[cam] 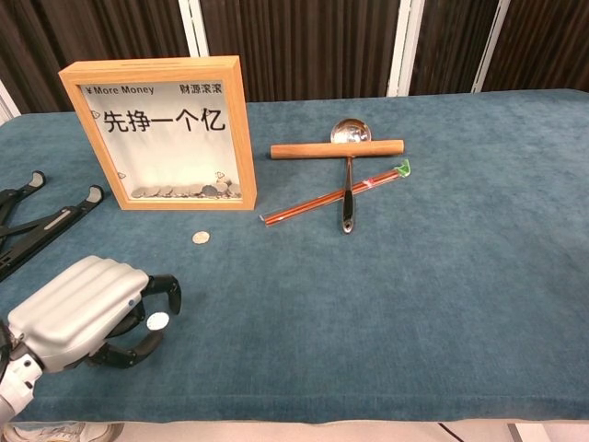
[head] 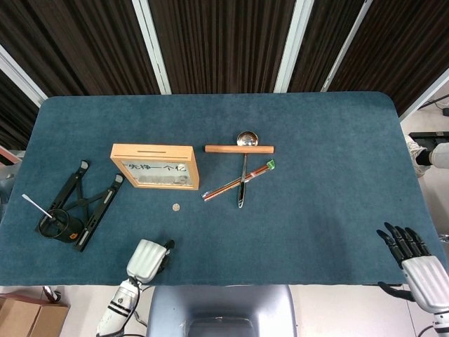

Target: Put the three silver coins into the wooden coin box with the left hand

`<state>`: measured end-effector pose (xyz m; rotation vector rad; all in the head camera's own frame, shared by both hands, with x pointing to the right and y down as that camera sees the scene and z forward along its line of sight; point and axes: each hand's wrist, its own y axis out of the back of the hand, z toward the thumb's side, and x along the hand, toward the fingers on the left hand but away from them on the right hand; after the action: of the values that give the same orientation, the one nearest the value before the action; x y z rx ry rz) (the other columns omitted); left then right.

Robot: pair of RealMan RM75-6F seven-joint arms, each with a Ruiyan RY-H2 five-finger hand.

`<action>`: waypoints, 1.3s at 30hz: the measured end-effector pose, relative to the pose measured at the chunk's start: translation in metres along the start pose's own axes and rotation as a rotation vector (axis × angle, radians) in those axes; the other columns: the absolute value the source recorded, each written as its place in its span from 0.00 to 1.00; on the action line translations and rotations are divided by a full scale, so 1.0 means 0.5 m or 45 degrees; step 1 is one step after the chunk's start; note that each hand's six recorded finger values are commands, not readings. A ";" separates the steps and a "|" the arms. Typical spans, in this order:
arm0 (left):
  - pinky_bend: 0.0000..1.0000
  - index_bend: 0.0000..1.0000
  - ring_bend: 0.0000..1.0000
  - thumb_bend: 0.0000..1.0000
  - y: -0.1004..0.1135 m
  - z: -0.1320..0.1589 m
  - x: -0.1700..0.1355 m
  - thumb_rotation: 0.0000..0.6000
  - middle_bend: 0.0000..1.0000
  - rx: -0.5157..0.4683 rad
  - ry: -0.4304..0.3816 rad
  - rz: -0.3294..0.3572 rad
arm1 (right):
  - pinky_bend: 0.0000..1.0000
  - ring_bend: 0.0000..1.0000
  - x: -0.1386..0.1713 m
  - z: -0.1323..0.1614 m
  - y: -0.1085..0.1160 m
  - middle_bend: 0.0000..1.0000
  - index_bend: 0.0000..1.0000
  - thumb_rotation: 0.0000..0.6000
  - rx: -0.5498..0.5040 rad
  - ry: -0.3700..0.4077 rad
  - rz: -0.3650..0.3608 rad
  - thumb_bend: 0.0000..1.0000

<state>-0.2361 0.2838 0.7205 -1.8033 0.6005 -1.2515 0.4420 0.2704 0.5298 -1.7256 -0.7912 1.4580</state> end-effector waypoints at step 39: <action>1.00 0.43 1.00 0.37 -0.010 -0.015 -0.016 1.00 1.00 0.007 0.013 -0.021 | 0.00 0.00 0.002 -0.001 0.001 0.00 0.00 1.00 0.000 -0.005 -0.006 0.15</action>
<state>-0.2465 0.2898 0.7219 -1.8015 0.5885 -1.2733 0.4427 0.2706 0.5288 -1.7202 -0.7969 1.4587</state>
